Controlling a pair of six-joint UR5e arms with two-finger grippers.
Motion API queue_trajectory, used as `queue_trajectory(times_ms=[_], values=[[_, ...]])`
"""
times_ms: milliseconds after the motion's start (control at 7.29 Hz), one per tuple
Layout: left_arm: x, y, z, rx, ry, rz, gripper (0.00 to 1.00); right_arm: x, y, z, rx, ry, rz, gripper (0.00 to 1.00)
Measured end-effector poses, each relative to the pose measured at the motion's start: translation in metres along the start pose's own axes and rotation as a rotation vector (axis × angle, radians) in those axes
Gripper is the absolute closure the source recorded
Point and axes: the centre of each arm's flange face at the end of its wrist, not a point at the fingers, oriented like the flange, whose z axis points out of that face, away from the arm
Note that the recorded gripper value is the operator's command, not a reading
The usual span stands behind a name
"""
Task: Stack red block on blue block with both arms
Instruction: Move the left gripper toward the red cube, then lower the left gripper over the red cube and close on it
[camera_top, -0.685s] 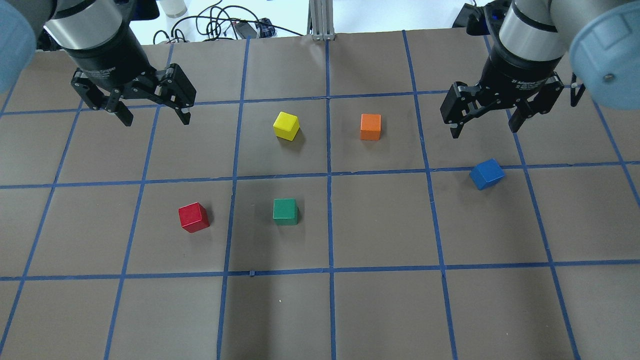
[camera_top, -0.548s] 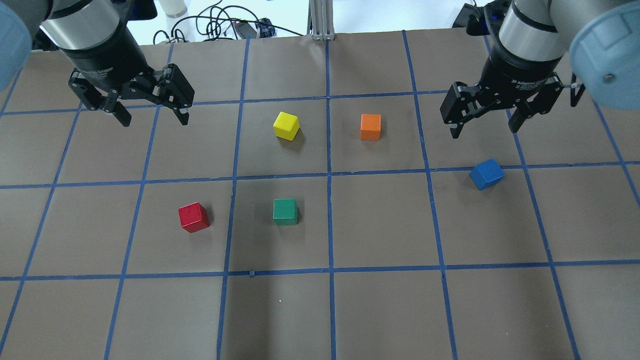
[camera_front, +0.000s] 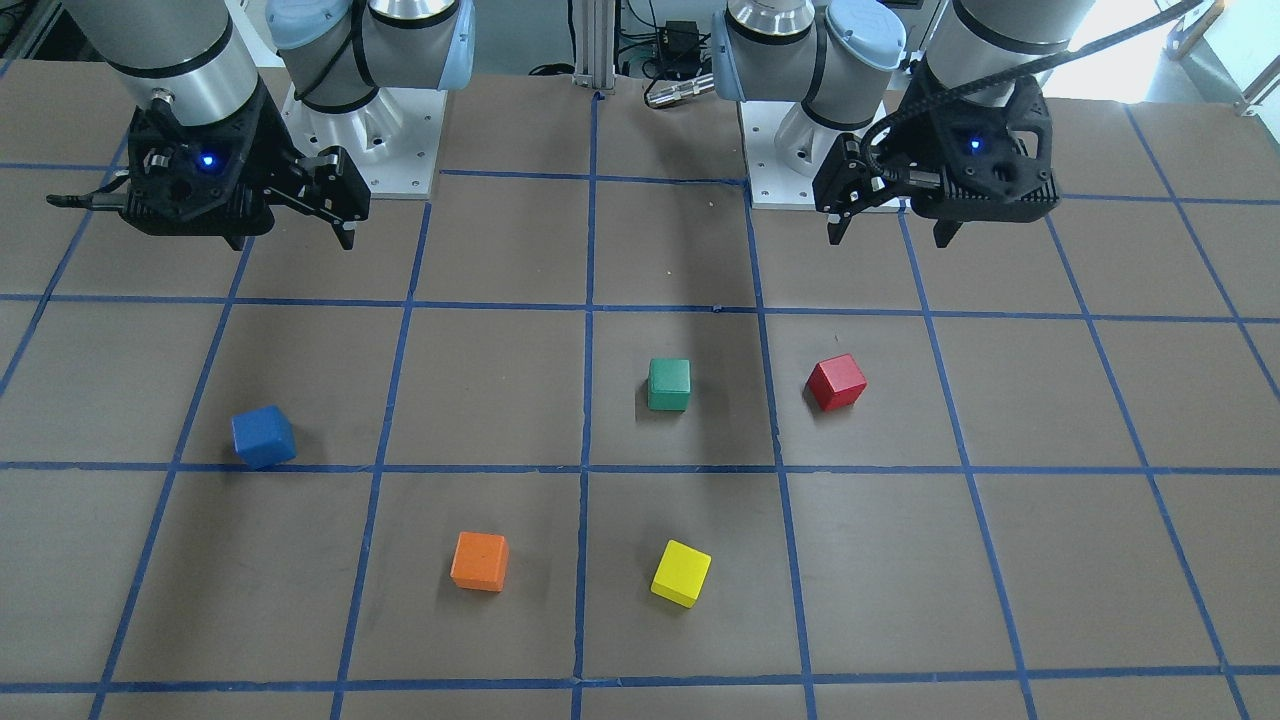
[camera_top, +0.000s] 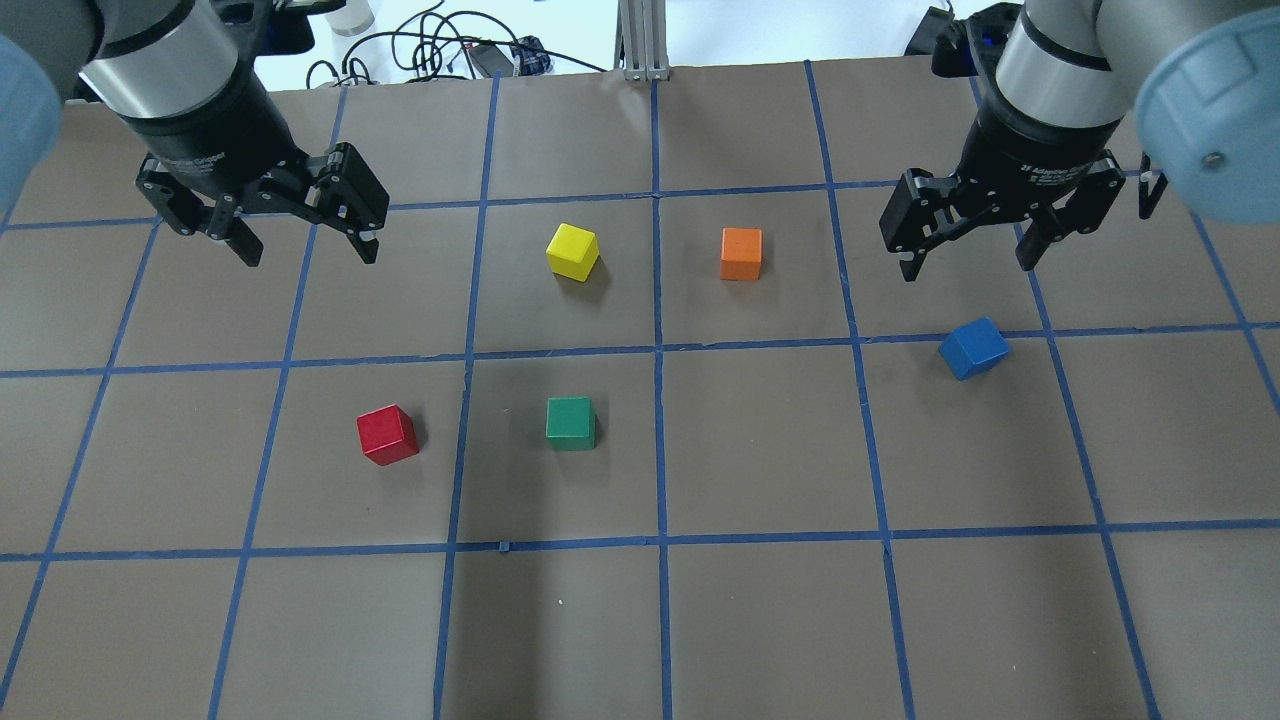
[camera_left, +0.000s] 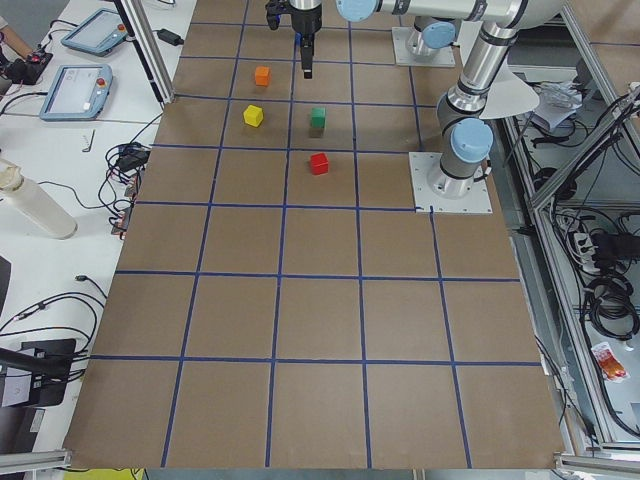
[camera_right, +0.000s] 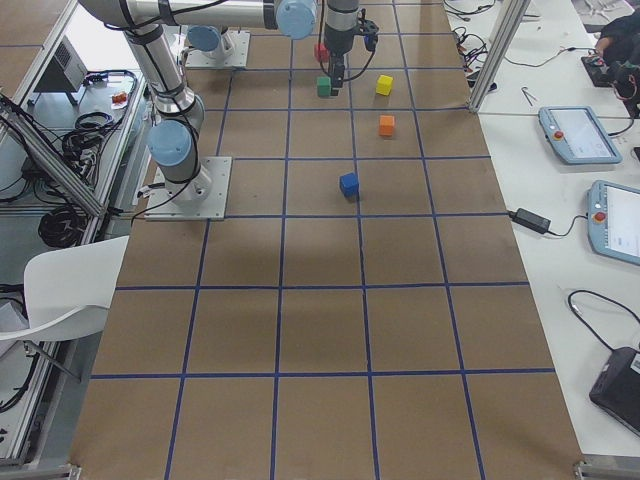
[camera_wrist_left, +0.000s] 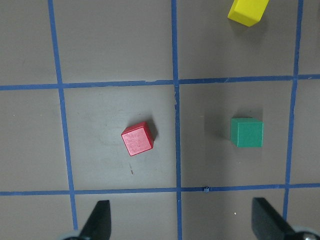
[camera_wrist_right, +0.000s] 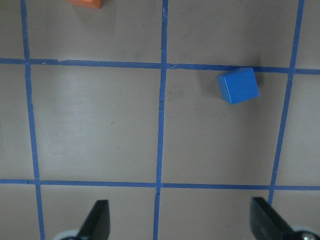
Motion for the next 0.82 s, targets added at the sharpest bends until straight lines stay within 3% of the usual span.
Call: queue_trajectory(times_ms=[411, 823], values=[[-0.002, 0.003, 0.036, -0.065, 0.003, -0.045, 0.00, 0.000, 0.000, 0.001, -0.002, 0.001, 0.001, 0.00], [-0.018, -0.003, 0.130, -0.117, 0.009, -0.066, 0.00, 0.000, 0.000, 0.001, -0.003, 0.001, -0.001, 0.00]])
